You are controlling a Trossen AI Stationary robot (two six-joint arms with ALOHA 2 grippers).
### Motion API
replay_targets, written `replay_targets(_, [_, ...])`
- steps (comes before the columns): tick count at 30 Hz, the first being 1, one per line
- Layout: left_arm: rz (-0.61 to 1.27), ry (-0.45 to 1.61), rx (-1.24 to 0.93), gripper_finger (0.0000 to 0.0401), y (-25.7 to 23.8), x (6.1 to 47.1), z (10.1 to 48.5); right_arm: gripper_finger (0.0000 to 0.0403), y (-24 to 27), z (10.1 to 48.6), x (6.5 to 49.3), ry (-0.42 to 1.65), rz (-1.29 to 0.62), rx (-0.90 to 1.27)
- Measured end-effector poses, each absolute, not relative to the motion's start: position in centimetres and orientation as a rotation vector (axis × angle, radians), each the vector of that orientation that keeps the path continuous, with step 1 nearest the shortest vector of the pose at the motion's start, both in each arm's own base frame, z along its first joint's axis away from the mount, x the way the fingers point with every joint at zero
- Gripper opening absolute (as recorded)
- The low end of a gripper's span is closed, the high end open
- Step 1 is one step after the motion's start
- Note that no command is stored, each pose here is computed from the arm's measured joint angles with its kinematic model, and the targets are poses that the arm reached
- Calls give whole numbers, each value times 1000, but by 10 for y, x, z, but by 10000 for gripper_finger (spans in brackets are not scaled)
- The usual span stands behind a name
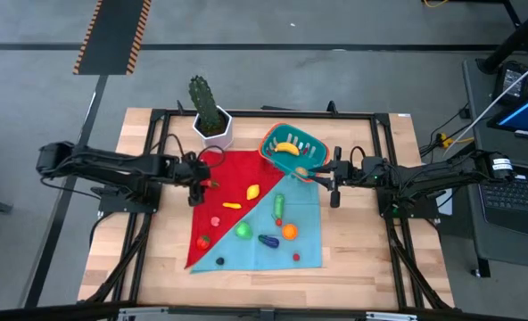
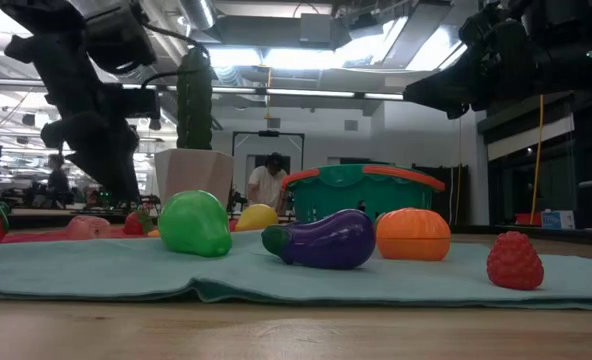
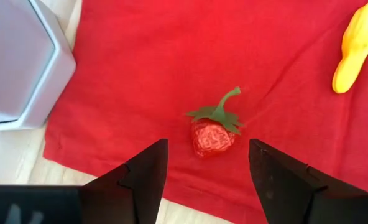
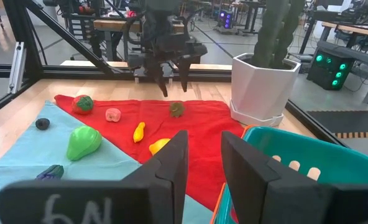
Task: Pick and placing Produce into tupperware
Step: Put the top red strawberry into the blue basket
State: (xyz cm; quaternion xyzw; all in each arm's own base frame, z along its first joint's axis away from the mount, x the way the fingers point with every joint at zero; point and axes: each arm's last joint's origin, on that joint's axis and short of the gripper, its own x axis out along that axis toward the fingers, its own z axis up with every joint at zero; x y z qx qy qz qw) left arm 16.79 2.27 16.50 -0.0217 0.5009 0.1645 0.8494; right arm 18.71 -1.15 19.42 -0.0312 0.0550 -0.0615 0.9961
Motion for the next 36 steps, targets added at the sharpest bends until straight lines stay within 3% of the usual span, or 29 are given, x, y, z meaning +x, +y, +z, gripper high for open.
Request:
replay_targets(11, [269, 1076, -29, 212, 22, 180, 154, 98, -11, 194, 187, 110, -123, -63])
replay_targets(36, [316, 1106, -49, 211, 32, 186, 144, 98, -11, 194, 187, 110, -123, -66])
